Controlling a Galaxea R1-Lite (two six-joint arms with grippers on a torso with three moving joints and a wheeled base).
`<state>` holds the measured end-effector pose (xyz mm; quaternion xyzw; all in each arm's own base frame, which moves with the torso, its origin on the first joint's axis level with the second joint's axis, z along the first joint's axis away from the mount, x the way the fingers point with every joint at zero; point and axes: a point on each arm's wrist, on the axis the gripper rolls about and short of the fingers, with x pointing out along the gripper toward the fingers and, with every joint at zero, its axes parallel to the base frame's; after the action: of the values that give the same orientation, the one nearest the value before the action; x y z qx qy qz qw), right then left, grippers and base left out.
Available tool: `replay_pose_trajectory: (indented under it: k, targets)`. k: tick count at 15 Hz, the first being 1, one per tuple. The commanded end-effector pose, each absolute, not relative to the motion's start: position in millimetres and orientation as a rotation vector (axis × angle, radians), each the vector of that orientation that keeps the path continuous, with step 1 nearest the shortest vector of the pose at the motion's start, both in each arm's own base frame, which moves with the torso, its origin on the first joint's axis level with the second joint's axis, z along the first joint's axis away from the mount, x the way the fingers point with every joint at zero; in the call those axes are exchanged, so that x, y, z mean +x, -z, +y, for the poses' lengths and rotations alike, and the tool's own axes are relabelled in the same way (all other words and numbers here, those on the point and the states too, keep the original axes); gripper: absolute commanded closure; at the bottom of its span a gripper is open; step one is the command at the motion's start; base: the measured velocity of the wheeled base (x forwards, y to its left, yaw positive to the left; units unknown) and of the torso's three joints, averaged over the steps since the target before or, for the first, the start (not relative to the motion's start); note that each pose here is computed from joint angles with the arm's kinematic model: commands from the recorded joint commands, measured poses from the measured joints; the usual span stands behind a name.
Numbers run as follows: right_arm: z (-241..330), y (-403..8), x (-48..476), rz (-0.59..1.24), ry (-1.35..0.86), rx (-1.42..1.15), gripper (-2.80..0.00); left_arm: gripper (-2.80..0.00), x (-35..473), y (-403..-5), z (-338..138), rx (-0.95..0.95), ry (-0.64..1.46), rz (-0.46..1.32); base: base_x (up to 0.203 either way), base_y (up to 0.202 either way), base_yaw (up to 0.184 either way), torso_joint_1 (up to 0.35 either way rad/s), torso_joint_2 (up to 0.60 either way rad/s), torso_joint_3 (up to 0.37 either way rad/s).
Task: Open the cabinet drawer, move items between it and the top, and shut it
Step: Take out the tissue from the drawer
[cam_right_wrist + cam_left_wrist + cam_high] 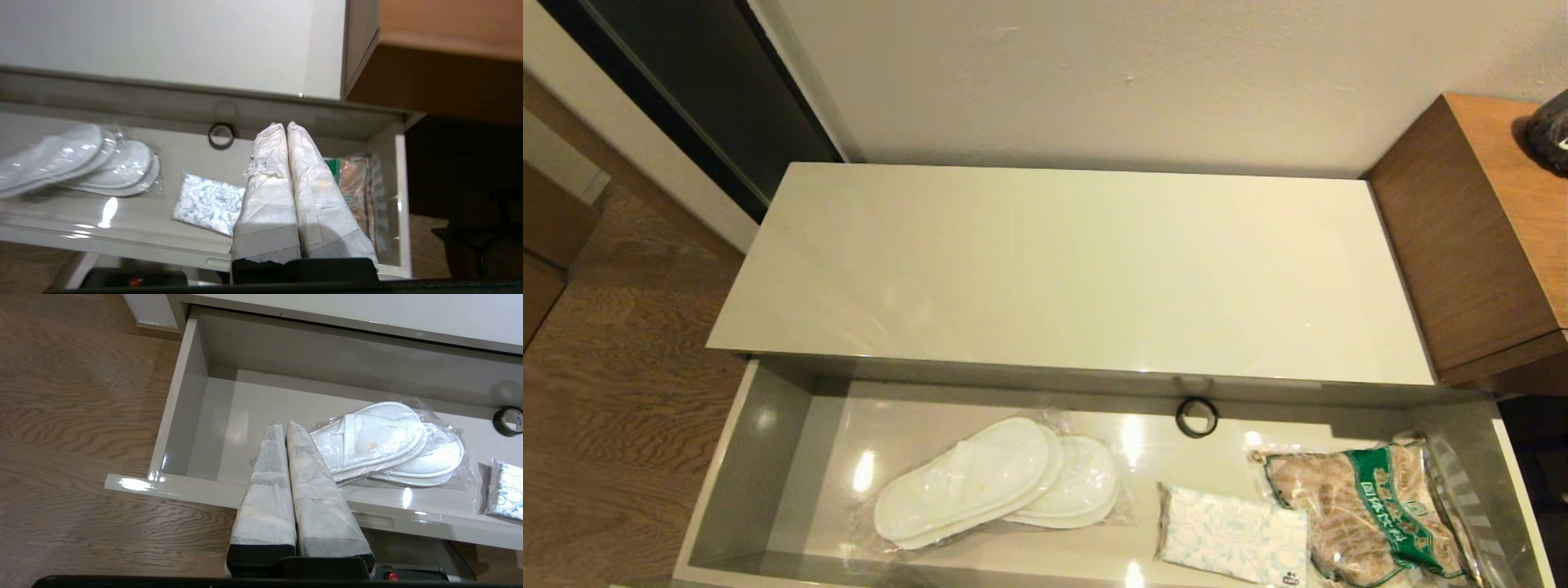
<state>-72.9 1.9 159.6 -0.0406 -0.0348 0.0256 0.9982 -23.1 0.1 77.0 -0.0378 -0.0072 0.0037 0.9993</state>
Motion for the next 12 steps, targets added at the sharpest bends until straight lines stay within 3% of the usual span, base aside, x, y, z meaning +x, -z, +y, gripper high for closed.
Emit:
replay_pose_trajectory:
  k: [1,5,7,12]
  targets:
    - [2,-191,-87,-0.022,-0.048,-0.075,0.0,0.0,-23,-77,0,-0.077,-0.008,-0.013,0.0,0.0,0.0,0.0,0.0,0.0]
    - [1,-269,-16,0.245,-0.026,-0.074,0.0,0.0,-23,-77,0,-0.077,-0.007,-0.013,0.0,0.0,0.0,0.0,0.0,0.0]
    - [0,-288,34,0.381,-0.044,-0.117,0.0,0.0,-23,-77,0,-0.077,-0.009,-0.013,0.0,0.0,0.0,0.0,0.0,0.0]
    - [23,-266,95,0.731,-0.408,-0.462,0.0,0.0,-23,-77,0,-0.077,-0.007,-0.013,0.0,0.0,0.0,0.0,0.0,0.0]
